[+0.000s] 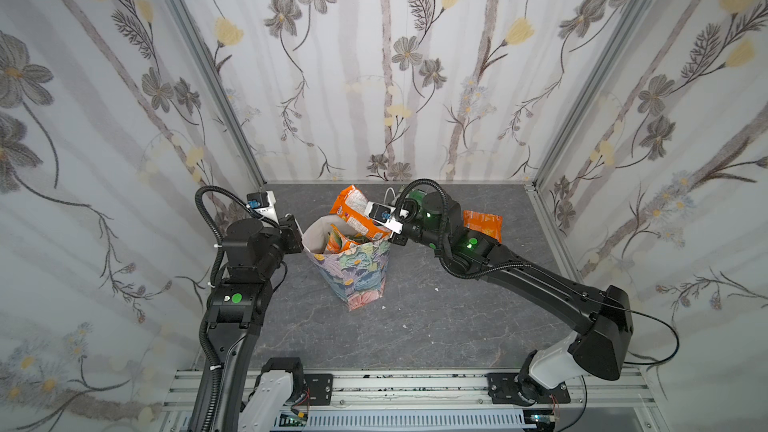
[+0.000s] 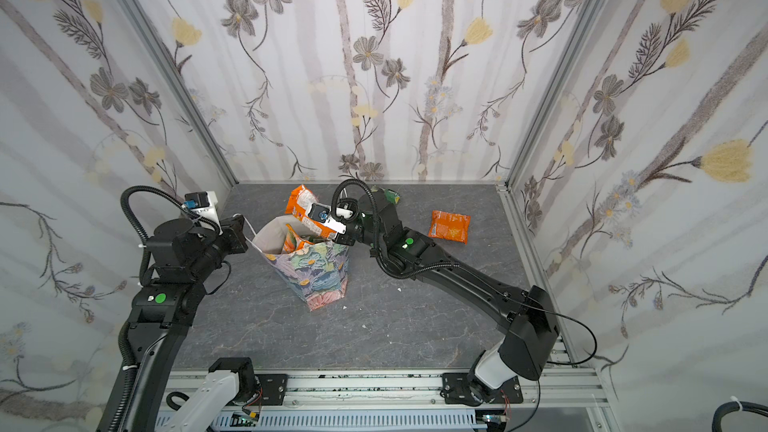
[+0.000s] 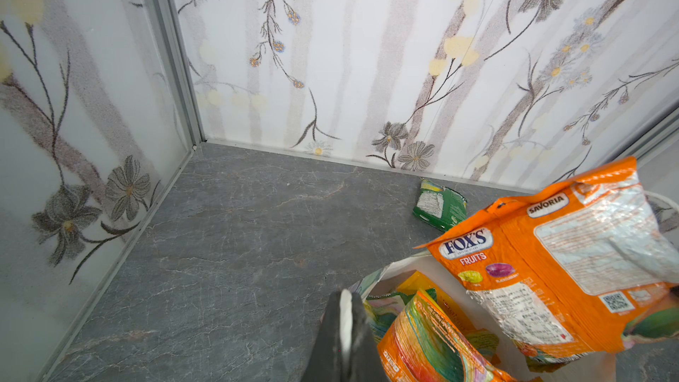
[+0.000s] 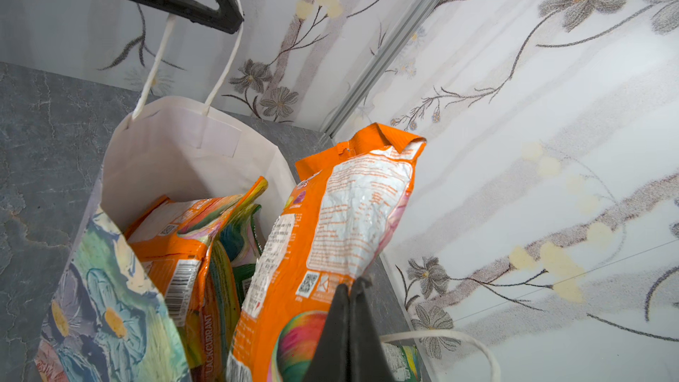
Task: Place the snacks into the paper bag
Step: 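Lower the orange candy bag into the paper bag with the right gripper, then push the candy bag down inside the paper bag with the right gripper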
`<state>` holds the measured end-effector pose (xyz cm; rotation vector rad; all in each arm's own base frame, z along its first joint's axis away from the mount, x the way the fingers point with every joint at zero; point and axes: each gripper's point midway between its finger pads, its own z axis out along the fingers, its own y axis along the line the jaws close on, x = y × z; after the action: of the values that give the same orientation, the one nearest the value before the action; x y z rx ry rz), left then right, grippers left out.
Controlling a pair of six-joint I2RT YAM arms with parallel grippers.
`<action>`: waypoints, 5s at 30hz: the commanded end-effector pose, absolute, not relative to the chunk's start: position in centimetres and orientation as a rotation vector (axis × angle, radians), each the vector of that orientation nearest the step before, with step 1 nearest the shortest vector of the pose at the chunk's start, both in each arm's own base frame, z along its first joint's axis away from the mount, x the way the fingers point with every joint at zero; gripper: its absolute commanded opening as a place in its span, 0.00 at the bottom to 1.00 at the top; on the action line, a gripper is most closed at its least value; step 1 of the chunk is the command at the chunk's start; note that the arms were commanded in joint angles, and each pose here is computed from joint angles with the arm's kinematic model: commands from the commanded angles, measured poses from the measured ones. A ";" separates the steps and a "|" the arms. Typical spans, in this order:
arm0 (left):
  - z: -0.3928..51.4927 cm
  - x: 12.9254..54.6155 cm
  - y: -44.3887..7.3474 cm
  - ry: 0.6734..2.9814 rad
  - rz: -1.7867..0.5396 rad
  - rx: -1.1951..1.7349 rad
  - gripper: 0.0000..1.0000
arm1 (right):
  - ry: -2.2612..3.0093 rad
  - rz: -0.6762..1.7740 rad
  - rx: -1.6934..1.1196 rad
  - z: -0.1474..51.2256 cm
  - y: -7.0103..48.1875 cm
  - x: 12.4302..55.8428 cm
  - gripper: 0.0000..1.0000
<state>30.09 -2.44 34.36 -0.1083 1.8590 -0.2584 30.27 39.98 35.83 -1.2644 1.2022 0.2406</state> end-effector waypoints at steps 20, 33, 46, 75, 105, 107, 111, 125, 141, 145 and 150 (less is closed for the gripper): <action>36.1 30.5 -2.3 1.802 -0.243 -0.099 0.00 | 1.413 0.356 -1.151 40.9 42.7 33.3 0.74; 35.7 30.5 -2.4 1.811 -0.249 -0.090 0.00 | 1.678 0.444 -1.238 38.2 44.5 34.4 0.82; 36.2 30.5 -2.6 1.802 -0.255 -0.082 0.00 | 1.742 0.445 -1.281 34.7 45.4 35.3 0.48; 37.0 31.0 -2.9 1.783 -0.271 -0.069 0.00 | 1.392 0.504 -1.565 36.9 48.5 28.9 0.00; 37.2 30.8 -2.6 1.785 -0.251 -0.068 0.00 | 1.409 0.634 -1.769 31.5 50.1 27.1 0.00; 37.3 30.7 -2.5 1.786 -0.243 -0.067 0.00 | 1.394 0.638 -1.755 32.8 49.7 26.6 0.00; 37.6 30.7 -2.5 1.779 -0.241 -0.068 0.00 | 1.405 0.642 -1.758 33.8 48.6 25.9 0.00; 37.4 31.2 -3.2 1.782 -0.282 -0.045 0.00 | 1.485 0.792 -1.823 32.2 47.6 24.0 0.00; 36.8 31.2 -3.2 1.792 -0.279 -0.040 0.00 | 1.451 0.637 -1.499 37.5 49.3 29.5 0.79; 36.6 31.2 -3.1 1.793 -0.271 -0.045 0.00 | 1.440 0.623 -1.491 38.6 48.3 29.5 0.72; 36.4 31.1 -3.0 1.797 -0.268 -0.044 0.00 | 1.520 0.635 -1.609 35.6 47.1 28.2 0.61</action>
<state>30.82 -3.27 34.95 -0.0530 1.8626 -0.2866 29.00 47.69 36.98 -1.5457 1.4854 0.6276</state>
